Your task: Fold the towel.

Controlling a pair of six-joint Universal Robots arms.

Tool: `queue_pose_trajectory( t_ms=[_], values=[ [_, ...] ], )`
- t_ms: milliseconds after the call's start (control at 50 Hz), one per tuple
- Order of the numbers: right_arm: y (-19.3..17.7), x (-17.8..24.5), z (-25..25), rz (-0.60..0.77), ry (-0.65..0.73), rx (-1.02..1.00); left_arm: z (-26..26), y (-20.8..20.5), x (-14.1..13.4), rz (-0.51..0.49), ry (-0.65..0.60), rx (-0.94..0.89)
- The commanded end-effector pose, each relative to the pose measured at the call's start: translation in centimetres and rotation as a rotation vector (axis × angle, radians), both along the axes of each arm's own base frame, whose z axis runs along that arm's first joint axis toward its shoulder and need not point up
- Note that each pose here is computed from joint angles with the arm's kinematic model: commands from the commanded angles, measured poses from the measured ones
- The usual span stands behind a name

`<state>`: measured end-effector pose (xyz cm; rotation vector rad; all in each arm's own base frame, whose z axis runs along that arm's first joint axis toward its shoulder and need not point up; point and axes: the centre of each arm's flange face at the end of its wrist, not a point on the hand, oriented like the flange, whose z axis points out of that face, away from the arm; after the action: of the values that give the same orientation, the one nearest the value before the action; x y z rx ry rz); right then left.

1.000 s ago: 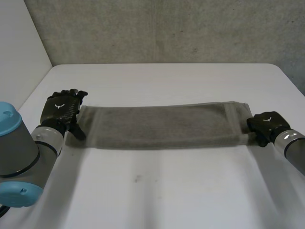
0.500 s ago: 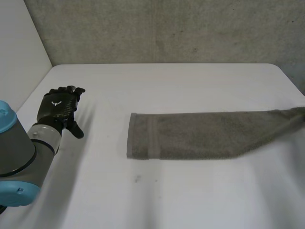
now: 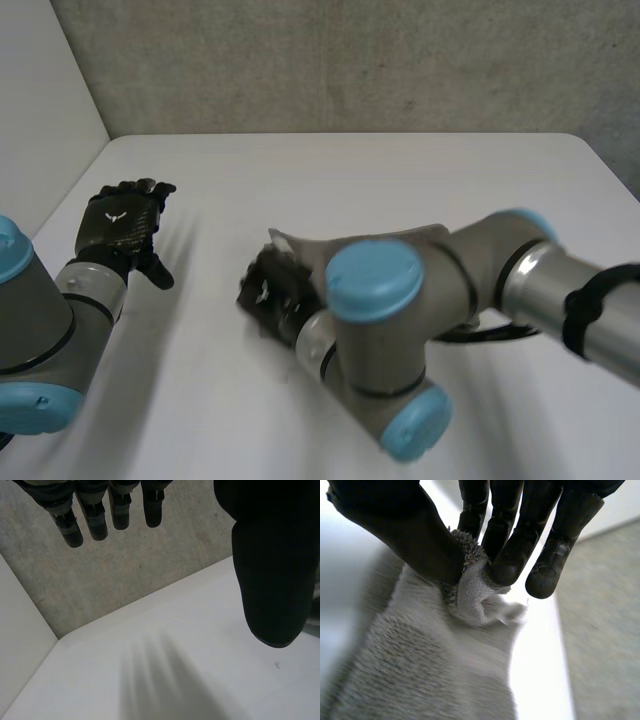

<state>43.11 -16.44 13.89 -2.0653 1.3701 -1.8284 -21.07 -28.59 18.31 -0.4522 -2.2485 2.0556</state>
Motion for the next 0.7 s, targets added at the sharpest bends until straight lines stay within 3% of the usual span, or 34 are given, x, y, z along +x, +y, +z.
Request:
queue_pose_trajectory(
  t_ms=[20, 240, 300, 340, 400, 440, 700],
  values=[
    [1.9, -0.9, -1.8, 0.058, 0.046, 0.054, -0.1, 0.1, -0.1, -0.004, 0.001, -0.01],
    [0.6, -2.9, 2.4, -0.017, -0.033, 0.039, -0.1, 0.3, -0.4, -0.015, 0.001, -0.01],
    [-0.8, -4.5, 4.2, -0.094, -0.125, 0.08, 0.2, 0.4, -0.5, -0.018, 0.003, -0.017],
    [-2.2, -6.6, 5.9, -0.189, -0.258, 0.163, 0.3, 0.5, -0.6, -0.021, 0.005, -0.022],
    [-2.9, -7.8, 6.8, -0.236, -0.318, 0.197, 0.7, 0.8, -1.1, -0.041, 0.008, -0.034],
    [-4.6, -10.8, 7.4, -0.346, -0.405, 0.279, 0.9, 1.1, -1.6, -0.058, 0.01, -0.039],
    [-8.3, -18.0, 1.6, -0.592, -0.33, 0.391, 0.9, 5.0, -6.1, -0.221, 0.005, -0.043]
  ],
)
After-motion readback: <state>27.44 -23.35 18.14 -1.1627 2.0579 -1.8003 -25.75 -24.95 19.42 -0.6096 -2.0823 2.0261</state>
